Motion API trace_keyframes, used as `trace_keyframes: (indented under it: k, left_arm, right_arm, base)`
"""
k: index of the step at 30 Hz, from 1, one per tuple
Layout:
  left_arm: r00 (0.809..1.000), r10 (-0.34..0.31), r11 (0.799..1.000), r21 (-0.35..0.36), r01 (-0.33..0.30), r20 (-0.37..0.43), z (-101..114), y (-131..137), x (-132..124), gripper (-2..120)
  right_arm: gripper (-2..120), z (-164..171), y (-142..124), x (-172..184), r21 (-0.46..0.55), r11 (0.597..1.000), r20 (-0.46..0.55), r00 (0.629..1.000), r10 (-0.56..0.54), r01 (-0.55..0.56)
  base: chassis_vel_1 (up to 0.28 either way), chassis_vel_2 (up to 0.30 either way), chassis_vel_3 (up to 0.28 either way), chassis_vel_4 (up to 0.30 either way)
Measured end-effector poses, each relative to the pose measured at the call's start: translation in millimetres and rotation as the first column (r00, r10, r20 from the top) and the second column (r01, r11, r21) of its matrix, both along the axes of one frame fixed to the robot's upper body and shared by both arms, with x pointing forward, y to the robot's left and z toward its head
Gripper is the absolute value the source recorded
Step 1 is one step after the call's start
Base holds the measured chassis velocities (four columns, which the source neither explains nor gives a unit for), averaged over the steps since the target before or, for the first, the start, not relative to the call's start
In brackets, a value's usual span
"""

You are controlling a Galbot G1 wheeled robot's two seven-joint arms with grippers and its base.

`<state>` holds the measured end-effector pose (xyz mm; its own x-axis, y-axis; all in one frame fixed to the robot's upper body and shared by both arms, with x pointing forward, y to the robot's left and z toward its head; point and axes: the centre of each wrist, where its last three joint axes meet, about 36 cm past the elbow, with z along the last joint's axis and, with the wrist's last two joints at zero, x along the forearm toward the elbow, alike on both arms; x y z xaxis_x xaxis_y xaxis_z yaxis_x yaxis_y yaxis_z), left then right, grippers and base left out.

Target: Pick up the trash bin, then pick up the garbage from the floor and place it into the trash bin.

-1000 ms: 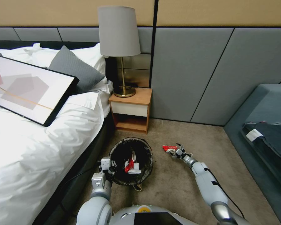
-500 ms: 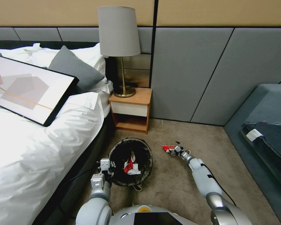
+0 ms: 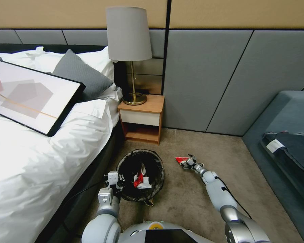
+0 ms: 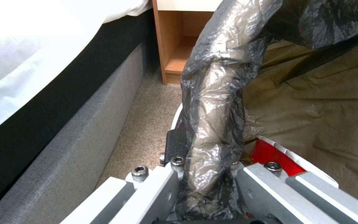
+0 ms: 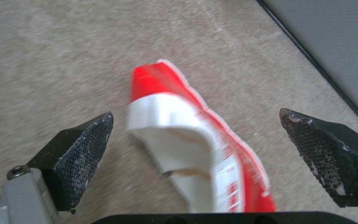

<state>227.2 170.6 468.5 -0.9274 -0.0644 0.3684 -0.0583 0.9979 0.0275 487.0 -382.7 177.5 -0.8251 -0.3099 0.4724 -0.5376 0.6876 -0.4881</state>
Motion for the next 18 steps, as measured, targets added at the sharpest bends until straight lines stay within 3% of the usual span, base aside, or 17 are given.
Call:
trace_keyframes:
  k: [18]
  left_arm:
    - [1.0,-0.001,1.0,0.001,0.002,-0.001,-1,0,0,0]
  right_arm:
    - [100,-8,7,12,0.054,0.995,-0.021,0.997,-0.081,0.082]
  base:
    - [0.0,0.0,0.0,0.0]
